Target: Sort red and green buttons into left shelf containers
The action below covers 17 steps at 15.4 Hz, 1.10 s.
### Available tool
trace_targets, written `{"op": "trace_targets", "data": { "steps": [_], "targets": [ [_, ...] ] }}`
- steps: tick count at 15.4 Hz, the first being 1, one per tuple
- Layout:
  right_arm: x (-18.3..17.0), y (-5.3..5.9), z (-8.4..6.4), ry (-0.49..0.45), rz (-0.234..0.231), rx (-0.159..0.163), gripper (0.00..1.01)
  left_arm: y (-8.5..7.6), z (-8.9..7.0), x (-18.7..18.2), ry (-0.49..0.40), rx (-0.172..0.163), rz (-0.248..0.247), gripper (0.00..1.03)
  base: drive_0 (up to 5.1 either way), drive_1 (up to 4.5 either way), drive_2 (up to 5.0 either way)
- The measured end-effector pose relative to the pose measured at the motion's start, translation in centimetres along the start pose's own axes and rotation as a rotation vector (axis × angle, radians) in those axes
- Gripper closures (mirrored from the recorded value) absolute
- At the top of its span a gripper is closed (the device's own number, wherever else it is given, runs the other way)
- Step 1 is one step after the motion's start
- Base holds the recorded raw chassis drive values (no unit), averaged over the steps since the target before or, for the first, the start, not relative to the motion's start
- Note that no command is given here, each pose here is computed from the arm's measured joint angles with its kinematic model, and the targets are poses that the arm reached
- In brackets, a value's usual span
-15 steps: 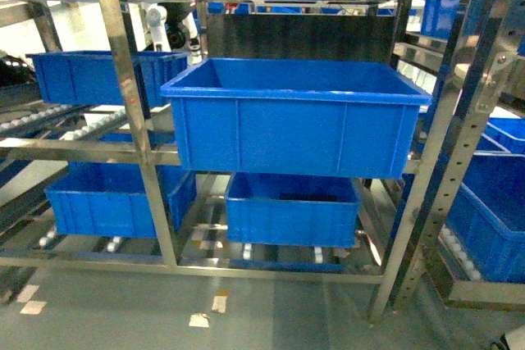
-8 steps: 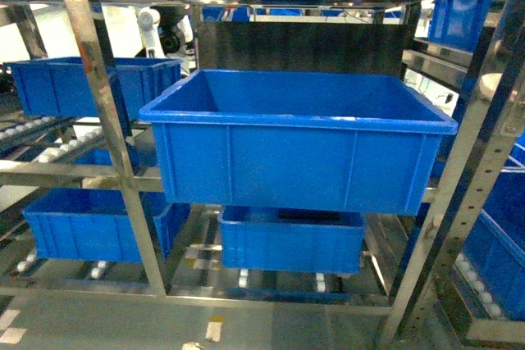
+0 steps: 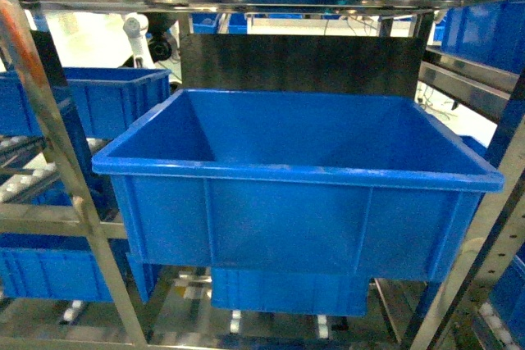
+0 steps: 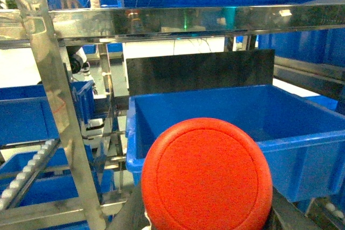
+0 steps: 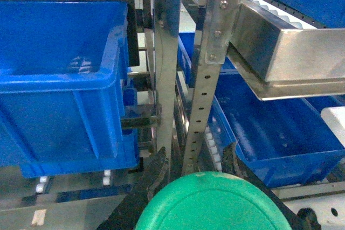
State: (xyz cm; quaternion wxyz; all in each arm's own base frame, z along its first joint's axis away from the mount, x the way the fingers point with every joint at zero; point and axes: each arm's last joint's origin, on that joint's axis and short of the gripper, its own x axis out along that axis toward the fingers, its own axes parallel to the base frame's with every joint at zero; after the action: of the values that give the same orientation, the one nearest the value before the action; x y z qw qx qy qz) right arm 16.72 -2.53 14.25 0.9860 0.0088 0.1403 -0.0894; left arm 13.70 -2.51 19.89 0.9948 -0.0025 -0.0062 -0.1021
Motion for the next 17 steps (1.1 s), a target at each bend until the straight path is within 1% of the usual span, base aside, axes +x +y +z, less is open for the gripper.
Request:
{"op": "trace_targets", "data": {
  "steps": [3, 9, 11, 13, 17],
  "targets": [
    [0.0, 0.0, -0.02, 0.002, 0.0, 0.0, 0.75, 0.0, -0.01, 0.01, 0.0, 0.0, 0.0, 0.79, 0.1, 2.7, -2.5],
    [0.03, 0.0, -0.07, 0.006, 0.0, 0.0, 0.75, 0.0, -0.03, 0.03, 0.002, 0.0, 0.0, 0.79, 0.0, 0.0, 0.0],
    [0.01, 0.0, -0.01, 0.001, 0.0, 0.0, 0.75, 0.0, 0.03, -0.01, -0.003, 0.0, 0.0, 0.79, 0.1, 4.25, -4.0],
    [0.0, 0.0, -0.02, 0.002, 0.0, 0.0, 0.75, 0.0, -0.03, 0.02, 0.002, 0.0, 0.0, 0.79, 0.1, 1.94, -1.7],
    [0.03, 0.0, -0.07, 0.006, 0.0, 0.0, 0.75, 0.0, -0.02, 0.03, 0.002, 0.0, 0.0, 0.79, 0.0, 0.0, 0.0]
  ]
}}
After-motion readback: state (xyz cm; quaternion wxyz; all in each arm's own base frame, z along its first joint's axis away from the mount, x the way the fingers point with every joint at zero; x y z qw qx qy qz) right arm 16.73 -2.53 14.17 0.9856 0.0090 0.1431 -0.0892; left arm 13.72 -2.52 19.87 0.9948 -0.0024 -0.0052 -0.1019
